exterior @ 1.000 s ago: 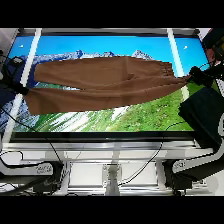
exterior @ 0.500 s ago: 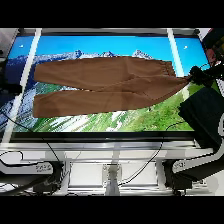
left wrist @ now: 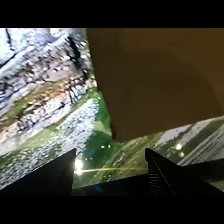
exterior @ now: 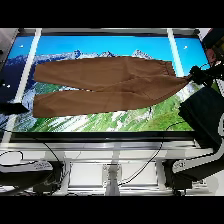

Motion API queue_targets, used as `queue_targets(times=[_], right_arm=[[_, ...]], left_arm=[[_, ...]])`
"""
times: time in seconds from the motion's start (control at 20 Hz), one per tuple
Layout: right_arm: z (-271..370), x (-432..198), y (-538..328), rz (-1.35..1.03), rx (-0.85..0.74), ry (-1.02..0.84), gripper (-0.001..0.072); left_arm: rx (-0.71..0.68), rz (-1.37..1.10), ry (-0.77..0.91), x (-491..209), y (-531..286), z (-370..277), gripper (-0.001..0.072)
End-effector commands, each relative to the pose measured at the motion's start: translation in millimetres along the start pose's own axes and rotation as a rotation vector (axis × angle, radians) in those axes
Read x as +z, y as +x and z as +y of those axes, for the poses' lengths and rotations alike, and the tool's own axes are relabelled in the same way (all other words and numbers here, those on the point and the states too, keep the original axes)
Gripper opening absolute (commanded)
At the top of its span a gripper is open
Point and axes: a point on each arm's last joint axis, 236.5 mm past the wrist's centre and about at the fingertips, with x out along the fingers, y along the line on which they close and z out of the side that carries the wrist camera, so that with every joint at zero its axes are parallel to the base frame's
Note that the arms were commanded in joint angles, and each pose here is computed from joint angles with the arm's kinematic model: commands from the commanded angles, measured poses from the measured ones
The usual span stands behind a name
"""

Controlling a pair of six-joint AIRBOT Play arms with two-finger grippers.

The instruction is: Fold the clothes and pants, and hang the long-sleeved shirts on hangers.

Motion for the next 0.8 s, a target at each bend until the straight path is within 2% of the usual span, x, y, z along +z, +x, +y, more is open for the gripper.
queue_targets(times=[0.0,0.15,0.4,0.45,0.5,0.55,0.6,0.75], right_arm=[[0,0,0,0.000,0.000,0.001,0.0030],[0,0,0,-0.001,0.000,0.001,0.0030],[0,0,0,0.000,0.001,0.001,0.0030],[0,0,0,0.000,0.001,0.001,0.0030],[0,0,0,-0.001,0.001,0.001,0.0030],[0,0,0,-0.001,0.001,0.001,0.0030],[0,0,0,0.000,0.001,0.001,0.0030],[1,1,-1,-0.002,0.004,0.001,0.0030]], left_arm=[[-0.120,0.028,0.116,-28,28,-22,0.0509],[-0.106,0.018,0.162,-33,43,-20,0.0508],[-0.052,-0.126,0.093,3,59,-4,0.0505],[-0.063,-0.123,0.090,4,66,-6,0.0478],[-0.077,-0.109,0.095,3,72,-9,0.0380],[-0.091,-0.097,0.101,3,78,-12,0.0175],[-0.097,-0.091,0.113,5,81,-17,0.0013],[-0.115,-0.088,0.165,15,73,-33,0.0013]])
